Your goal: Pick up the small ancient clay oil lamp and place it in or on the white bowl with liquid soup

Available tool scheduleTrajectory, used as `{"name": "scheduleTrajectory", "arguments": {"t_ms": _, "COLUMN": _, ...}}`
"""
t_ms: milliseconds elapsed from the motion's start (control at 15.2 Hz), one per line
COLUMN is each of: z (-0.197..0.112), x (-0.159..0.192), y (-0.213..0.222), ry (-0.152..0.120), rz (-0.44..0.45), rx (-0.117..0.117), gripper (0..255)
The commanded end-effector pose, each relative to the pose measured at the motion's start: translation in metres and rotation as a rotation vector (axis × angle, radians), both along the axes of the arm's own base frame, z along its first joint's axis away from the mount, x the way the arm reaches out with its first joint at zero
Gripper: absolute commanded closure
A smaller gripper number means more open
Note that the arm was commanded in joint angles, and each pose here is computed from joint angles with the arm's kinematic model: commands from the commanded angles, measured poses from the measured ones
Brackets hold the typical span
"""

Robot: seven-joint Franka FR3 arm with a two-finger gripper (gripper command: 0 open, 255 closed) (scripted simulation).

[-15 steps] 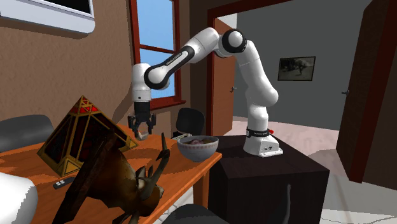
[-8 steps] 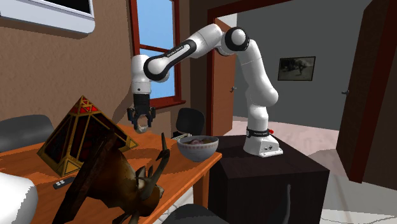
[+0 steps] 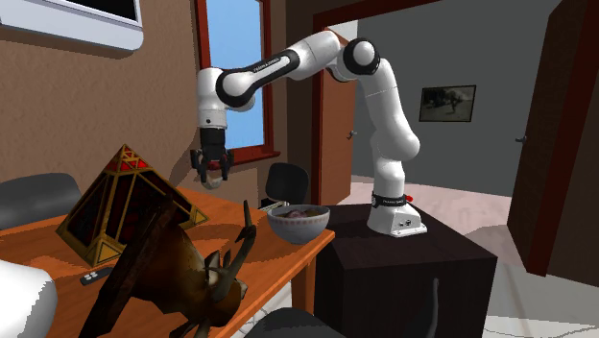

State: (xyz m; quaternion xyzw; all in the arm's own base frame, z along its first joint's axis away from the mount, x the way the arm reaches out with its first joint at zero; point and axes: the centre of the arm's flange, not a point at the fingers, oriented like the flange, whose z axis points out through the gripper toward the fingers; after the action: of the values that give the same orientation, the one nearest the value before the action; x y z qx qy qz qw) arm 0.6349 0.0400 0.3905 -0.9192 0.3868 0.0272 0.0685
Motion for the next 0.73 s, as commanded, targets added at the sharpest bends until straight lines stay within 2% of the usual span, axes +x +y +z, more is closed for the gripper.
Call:
{"name": "scheduleTrajectory", "arguments": {"t_ms": 0, "z": 0.011, "x": 0.0, "y": -0.001, "ry": 0.0, "rz": 0.0, "rx": 0.0, "gripper": 255}}
{"name": "scheduleTrajectory", "arguments": {"t_ms": 66, "z": 0.012, "x": 0.0, "y": -0.001, "ry": 0.0, "rz": 0.0, "rx": 0.0, "gripper": 255}}
{"name": "scheduleTrajectory", "arguments": {"t_ms": 660, "z": 0.016, "x": -0.111, "y": 0.04, "ry": 0.0, "rz": 0.0, "rx": 0.0, "gripper": 255}}
